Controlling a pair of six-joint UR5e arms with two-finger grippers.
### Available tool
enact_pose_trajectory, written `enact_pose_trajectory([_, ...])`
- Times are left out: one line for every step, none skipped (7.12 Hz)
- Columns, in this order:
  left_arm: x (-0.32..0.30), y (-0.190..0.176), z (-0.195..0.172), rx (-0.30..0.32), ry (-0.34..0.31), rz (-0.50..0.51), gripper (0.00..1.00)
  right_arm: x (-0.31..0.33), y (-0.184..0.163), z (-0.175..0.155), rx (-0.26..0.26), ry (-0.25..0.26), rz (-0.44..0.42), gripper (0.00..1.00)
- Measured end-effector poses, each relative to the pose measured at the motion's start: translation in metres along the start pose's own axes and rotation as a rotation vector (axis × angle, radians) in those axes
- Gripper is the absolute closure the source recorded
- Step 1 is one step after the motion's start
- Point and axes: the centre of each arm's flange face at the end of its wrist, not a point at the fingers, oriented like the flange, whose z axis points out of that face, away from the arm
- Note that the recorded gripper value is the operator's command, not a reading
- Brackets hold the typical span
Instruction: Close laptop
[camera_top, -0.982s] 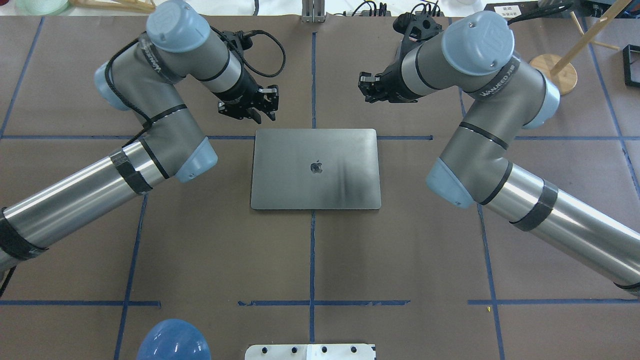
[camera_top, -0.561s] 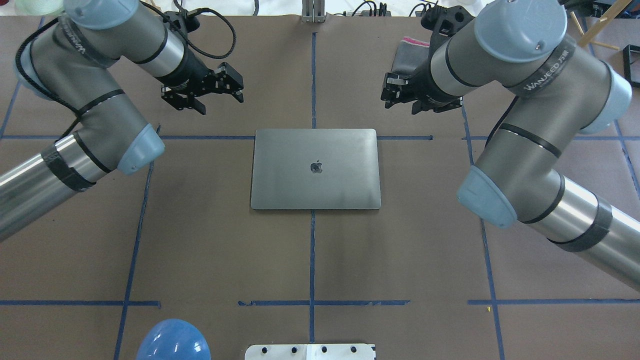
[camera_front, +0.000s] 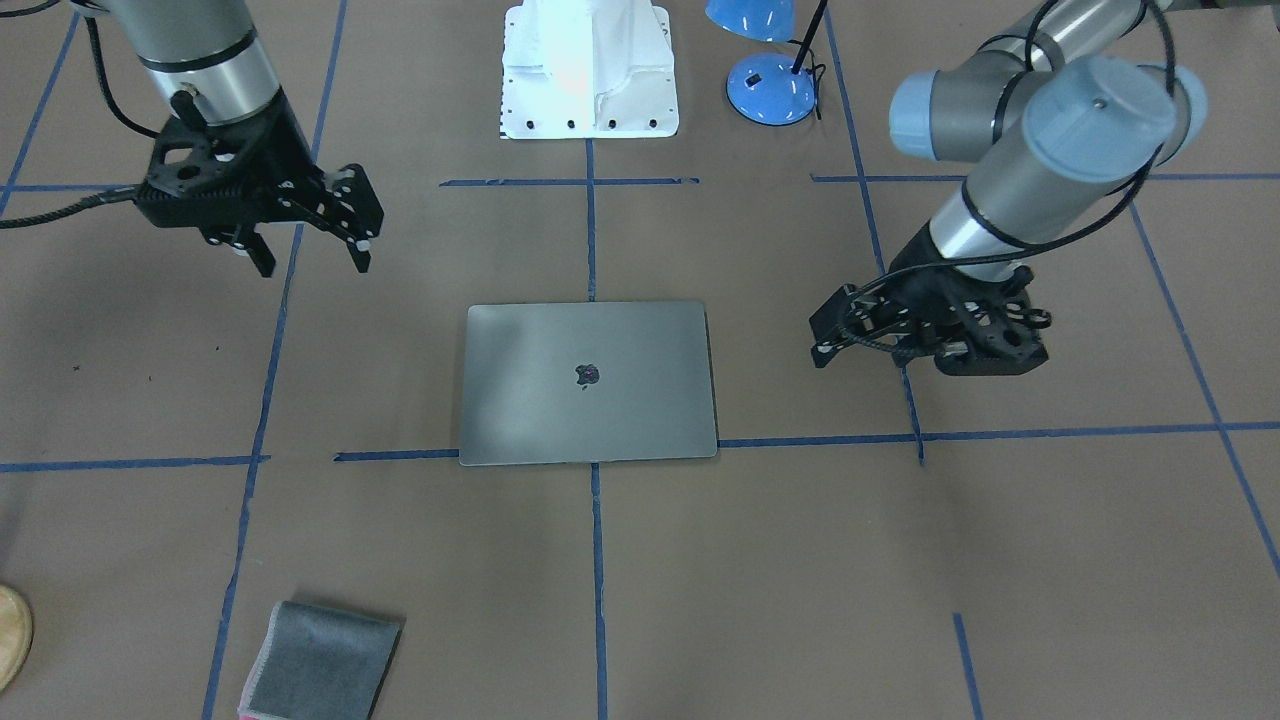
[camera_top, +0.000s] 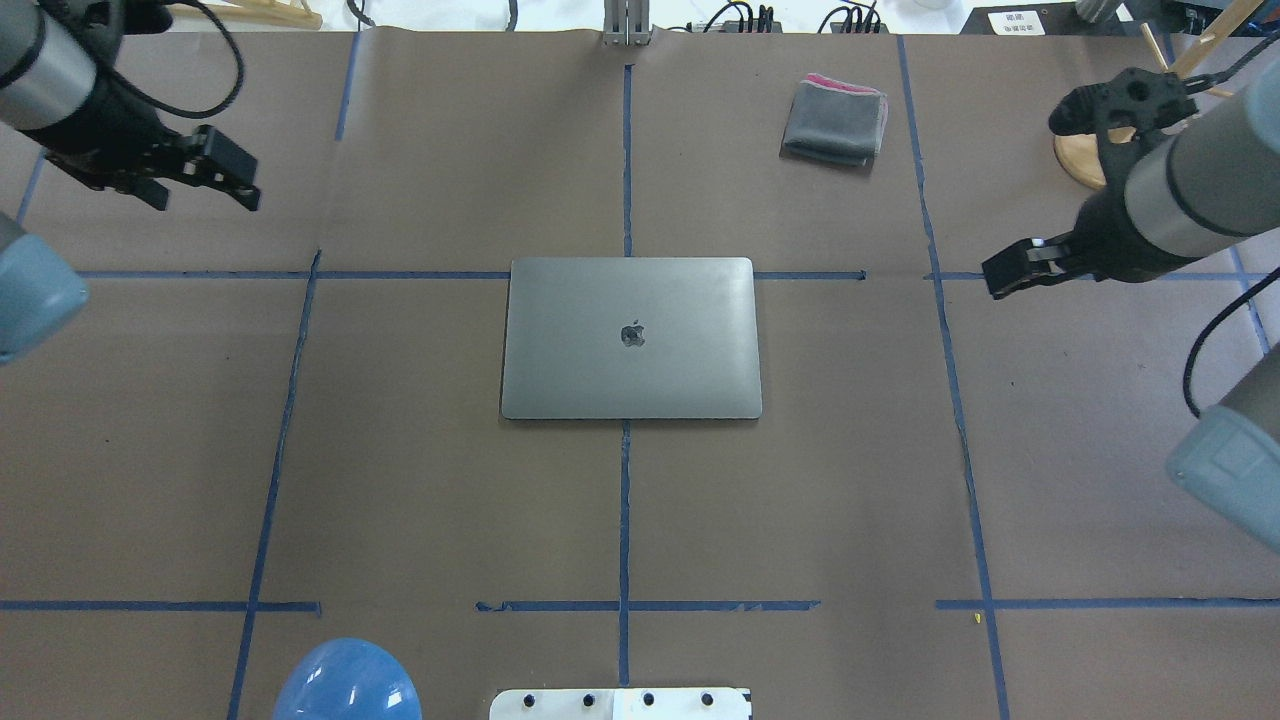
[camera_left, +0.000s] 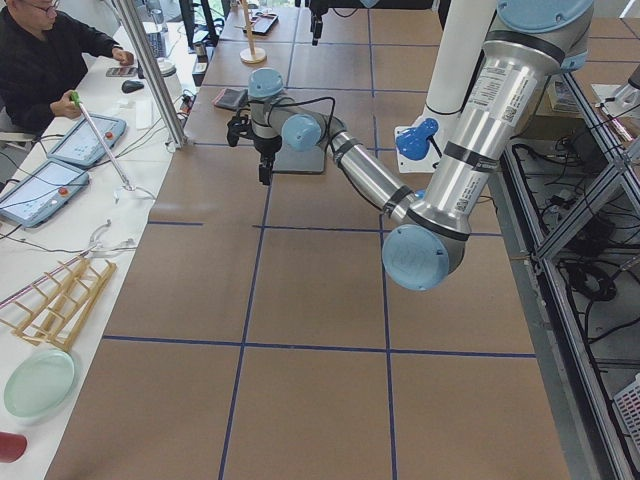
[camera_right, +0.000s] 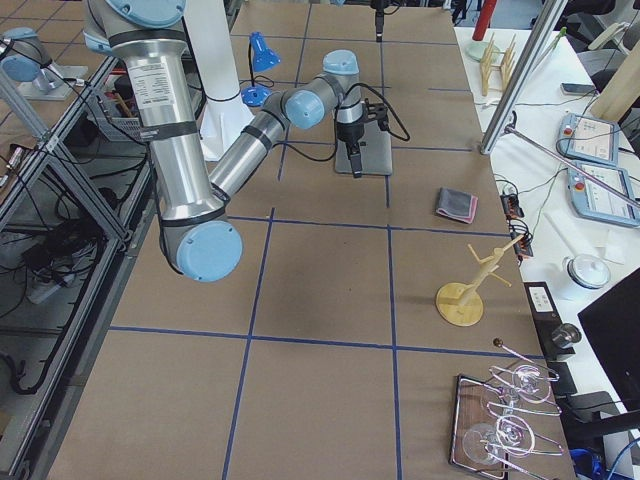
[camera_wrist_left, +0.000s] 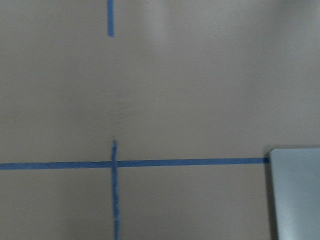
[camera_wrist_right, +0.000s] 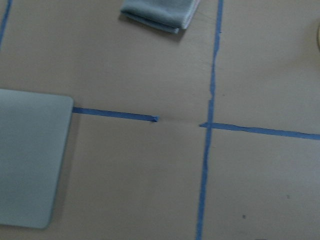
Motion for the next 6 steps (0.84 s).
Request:
enact_pose_trajectory([-0.061,0.01,-0.016,-0.019,-0.056,0.054,0.01,0.053,0.004,0.005,-0.027,-0.011,-0.042,0.0])
enact_pose_trajectory([-0.132,0.018,-0.027,-0.042,-0.087,0.09,0.01,0.115,0.014,0.014,-0.048,-0.02,-0.088,0.0])
enact_pose_trajectory([-0.206,0.023,-0.032,-0.074,-0.072,0.105,0.01,0.183,0.03,0.025,-0.066,-0.041,-0.13,0.0])
enact_pose_trajectory([-0.272,0.031,-0.03,-0.1,-0.04,0.107,0.01,0.248,0.049,0.038,-0.074,-0.075,-0.152,0.0])
enact_pose_trajectory([-0.321,0.044,-0.023,-0.123,-0.02,0.104,0.0,0.3,0.069,0.046,-0.075,-0.107,-0.148,0.0])
enact_pose_trajectory([-0.352,0.059,-0.016,-0.142,-0.01,0.095,0.01,0.336,0.083,0.051,-0.072,-0.13,-0.122,0.0])
